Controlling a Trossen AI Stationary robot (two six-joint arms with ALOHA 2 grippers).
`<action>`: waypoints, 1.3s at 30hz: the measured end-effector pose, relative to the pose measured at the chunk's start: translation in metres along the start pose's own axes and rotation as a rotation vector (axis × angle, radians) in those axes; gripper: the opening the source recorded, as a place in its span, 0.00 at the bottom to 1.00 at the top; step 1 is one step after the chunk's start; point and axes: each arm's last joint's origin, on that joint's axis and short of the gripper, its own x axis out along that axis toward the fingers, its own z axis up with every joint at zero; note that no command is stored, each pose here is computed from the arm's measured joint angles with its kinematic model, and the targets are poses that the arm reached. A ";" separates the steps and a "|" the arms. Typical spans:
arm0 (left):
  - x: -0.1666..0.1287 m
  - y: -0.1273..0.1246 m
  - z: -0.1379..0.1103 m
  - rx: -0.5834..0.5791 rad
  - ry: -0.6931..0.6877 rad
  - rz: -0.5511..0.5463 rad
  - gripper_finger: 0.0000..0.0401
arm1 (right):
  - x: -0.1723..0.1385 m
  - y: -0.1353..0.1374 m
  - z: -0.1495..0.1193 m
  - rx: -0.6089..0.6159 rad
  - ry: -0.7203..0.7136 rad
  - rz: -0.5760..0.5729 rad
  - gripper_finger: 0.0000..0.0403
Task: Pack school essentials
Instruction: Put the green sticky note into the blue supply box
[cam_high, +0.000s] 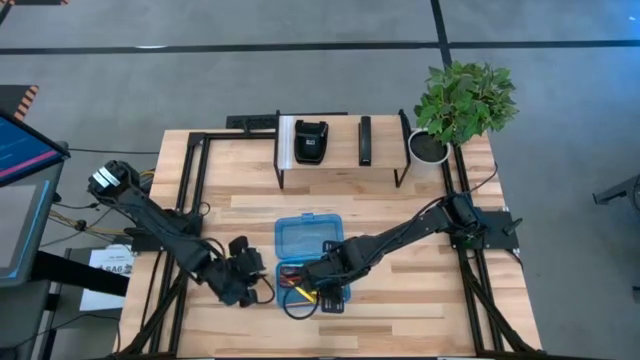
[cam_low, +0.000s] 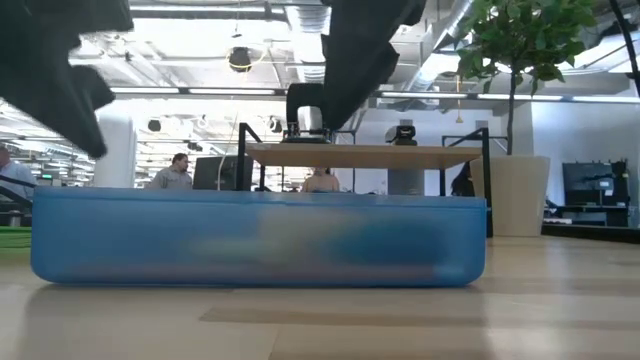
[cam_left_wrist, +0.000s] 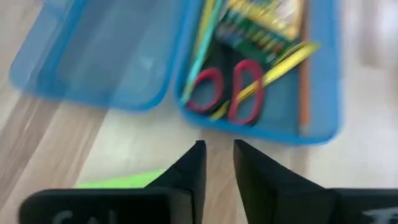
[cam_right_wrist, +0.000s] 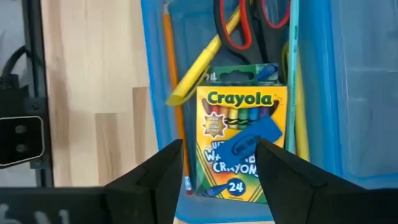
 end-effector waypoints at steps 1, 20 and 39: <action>0.001 0.003 -0.001 -0.011 0.030 0.013 0.19 | 0.000 0.000 0.000 -0.001 0.004 -0.003 0.55; 0.037 0.025 -0.016 -0.093 0.392 0.165 0.55 | -0.008 0.002 -0.002 -0.004 -0.010 -0.028 0.55; 0.049 0.025 -0.021 -0.114 0.470 0.236 0.49 | -0.008 0.004 -0.003 -0.001 -0.012 -0.025 0.55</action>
